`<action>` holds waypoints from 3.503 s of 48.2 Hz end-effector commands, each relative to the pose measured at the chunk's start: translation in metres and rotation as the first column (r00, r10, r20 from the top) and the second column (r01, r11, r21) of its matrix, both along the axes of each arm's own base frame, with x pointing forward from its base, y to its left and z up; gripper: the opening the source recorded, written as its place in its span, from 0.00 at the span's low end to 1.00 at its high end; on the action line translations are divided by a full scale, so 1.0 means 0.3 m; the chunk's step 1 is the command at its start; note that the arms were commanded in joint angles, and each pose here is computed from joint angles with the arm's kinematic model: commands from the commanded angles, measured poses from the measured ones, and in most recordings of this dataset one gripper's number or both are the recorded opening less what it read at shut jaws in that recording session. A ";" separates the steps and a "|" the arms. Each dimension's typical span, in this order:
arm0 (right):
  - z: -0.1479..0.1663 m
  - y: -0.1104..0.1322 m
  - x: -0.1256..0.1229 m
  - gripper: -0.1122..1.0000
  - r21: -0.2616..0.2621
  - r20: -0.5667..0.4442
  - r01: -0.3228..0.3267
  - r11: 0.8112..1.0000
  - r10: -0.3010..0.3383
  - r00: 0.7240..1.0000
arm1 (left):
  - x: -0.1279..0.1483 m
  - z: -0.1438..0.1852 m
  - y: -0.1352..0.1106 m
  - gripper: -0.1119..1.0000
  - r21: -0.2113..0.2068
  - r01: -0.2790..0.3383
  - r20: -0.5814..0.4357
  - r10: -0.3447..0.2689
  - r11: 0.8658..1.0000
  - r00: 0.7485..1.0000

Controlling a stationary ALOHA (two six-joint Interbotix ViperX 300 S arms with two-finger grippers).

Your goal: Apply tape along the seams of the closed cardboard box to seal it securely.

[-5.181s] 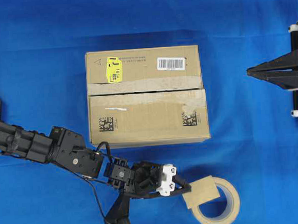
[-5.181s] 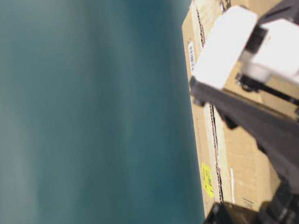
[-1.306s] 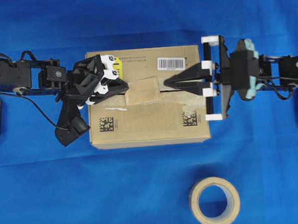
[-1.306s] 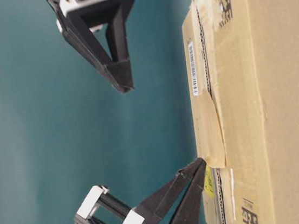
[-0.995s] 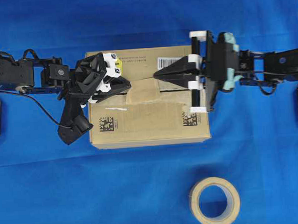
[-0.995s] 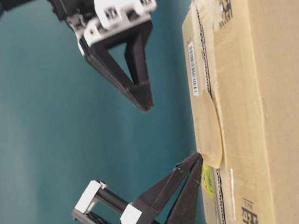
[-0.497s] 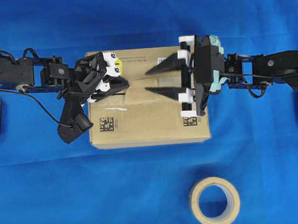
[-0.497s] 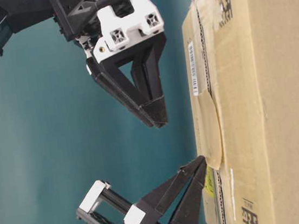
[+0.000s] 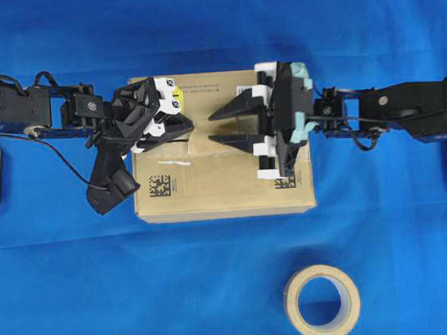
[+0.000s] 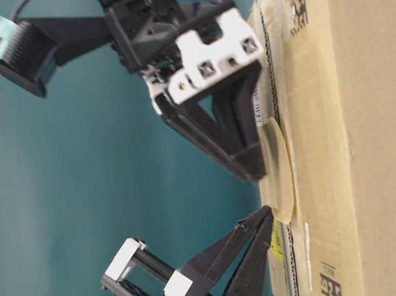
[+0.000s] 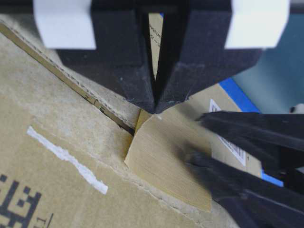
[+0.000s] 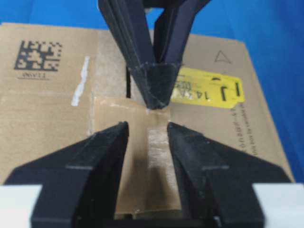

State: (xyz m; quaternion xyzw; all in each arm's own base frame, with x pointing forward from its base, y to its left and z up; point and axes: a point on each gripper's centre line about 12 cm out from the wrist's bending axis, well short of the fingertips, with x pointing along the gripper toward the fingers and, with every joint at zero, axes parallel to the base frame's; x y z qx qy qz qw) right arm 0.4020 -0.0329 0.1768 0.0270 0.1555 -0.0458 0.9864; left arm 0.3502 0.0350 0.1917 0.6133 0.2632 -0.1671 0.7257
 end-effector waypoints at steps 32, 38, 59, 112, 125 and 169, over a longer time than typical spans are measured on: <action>-0.043 0.001 0.025 0.46 0.011 -0.047 -0.001 1.000 0.001 0.999 | 0.010 0.036 0.032 0.10 -0.002 -0.030 0.031 0.030 1.000 0.999; -0.045 0.001 0.020 0.46 0.016 -0.051 0.002 1.000 -0.001 0.999 | 0.012 0.039 0.040 0.10 -0.002 -0.036 0.033 0.036 0.999 0.999; -0.045 0.001 0.019 0.46 0.016 -0.048 0.002 1.000 -0.001 0.999 | 0.009 0.033 0.045 0.46 0.013 -0.027 0.005 0.027 1.000 1.000; -0.051 0.002 -0.005 0.46 0.020 -0.057 0.005 1.000 -0.004 0.998 | 0.000 0.204 -0.059 0.75 -0.155 -0.037 0.140 0.059 0.987 0.988; -0.051 0.003 -0.015 0.46 0.026 -0.053 0.007 1.000 -0.006 0.999 | 0.036 0.227 -0.092 0.74 -0.712 -0.185 0.155 0.408 0.677 0.900; 0.138 0.017 -0.147 0.41 0.005 0.084 -0.004 1.000 0.003 0.997 | 0.027 0.121 -0.043 0.48 -0.880 -0.269 0.001 0.569 0.391 0.823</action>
